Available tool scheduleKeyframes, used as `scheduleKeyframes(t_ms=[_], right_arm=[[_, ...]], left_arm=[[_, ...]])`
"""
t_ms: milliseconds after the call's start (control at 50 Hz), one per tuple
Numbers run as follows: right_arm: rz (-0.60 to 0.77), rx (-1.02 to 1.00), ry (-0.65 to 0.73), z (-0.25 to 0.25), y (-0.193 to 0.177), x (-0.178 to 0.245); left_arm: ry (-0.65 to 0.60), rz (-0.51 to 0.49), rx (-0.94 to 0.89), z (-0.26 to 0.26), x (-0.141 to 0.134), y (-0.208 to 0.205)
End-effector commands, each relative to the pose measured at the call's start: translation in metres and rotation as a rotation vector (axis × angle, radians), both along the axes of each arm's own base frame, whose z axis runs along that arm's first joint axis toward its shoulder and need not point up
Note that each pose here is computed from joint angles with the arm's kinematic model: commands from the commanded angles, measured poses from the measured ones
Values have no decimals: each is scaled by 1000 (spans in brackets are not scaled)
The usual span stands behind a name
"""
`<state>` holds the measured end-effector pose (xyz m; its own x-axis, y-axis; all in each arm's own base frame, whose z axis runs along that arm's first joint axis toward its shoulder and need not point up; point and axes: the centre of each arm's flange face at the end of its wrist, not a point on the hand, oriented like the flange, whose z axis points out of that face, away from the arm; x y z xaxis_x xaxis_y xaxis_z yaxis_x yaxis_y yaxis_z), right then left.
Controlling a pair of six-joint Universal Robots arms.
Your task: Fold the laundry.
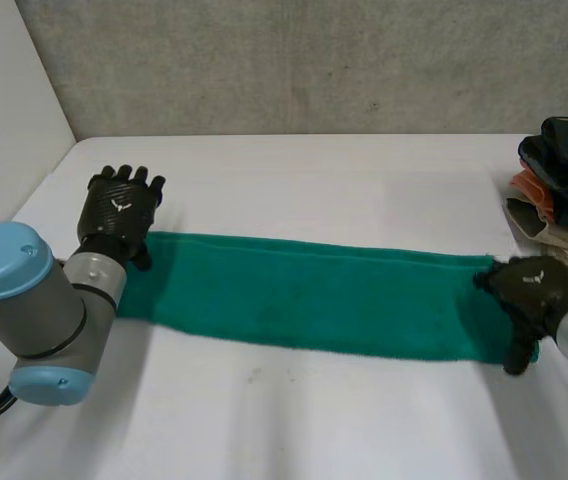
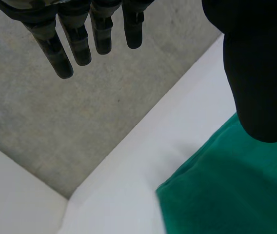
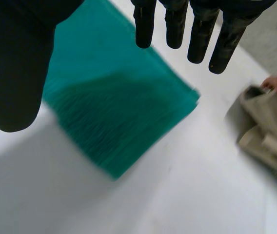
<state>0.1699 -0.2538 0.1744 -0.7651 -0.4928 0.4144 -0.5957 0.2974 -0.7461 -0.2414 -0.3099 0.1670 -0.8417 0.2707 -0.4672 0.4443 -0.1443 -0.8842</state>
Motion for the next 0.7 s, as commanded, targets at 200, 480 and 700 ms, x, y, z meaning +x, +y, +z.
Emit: scheduleKeyframes(t_ms=[200, 480, 700], right_arm=[[-15, -12, -20, -53, -20, -12], [-70, -160, 176, -30, -40, -56], [-72, -317, 375, 7, -60, -83]], left_arm=[[33, -15, 18, -3, -1, 0], [45, -9, 6, 6, 1, 5], [53, -5, -14, 15, 3, 7]])
